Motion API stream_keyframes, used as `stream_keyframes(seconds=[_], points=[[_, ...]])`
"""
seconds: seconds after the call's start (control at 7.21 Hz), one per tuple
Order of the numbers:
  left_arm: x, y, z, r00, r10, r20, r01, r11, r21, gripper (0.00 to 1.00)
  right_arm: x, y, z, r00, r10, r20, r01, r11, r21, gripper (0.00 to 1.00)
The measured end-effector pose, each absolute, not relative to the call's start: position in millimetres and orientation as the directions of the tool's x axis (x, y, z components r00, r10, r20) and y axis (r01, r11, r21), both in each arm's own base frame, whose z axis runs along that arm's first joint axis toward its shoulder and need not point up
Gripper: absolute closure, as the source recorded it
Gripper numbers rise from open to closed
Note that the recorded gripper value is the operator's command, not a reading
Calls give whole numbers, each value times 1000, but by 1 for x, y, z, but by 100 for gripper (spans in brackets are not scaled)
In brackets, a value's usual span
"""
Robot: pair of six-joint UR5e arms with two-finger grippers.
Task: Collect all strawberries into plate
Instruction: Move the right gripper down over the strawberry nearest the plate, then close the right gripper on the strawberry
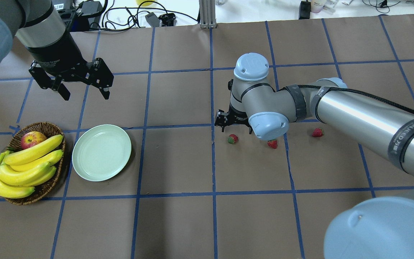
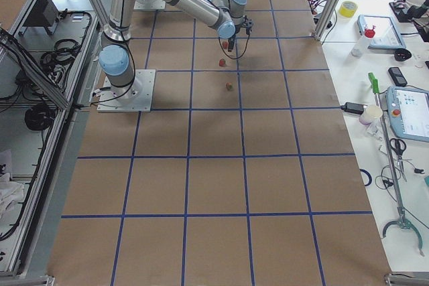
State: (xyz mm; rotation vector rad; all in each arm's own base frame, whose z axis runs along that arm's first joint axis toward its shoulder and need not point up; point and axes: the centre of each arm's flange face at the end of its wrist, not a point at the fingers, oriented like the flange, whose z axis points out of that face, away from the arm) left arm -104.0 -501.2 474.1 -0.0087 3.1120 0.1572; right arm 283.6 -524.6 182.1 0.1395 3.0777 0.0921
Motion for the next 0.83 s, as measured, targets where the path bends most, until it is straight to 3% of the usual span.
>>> stream_keyframes(seconds=[0.14,0.28,0.42,0.56,0.83], points=[[-104,-500,476,-1000,-5,-26,-7,995,97,0,290,-520,179,-995,88,-53,85,994,68,24],[-104,-499,477,-1000,-5,-25,-7,996,94,0,294,-516,176,-996,84,-44,80,994,75,48],[-105,-498,479,-1000,-6,-23,-8,996,90,0,296,-514,174,-996,81,-40,78,994,80,57],[-106,-497,479,-1000,-7,-19,-9,996,88,0,297,-515,176,-996,81,-40,77,994,81,78],[-106,-497,481,-1000,-4,-19,-6,996,84,0,298,-514,179,-996,82,-38,78,992,98,85]])
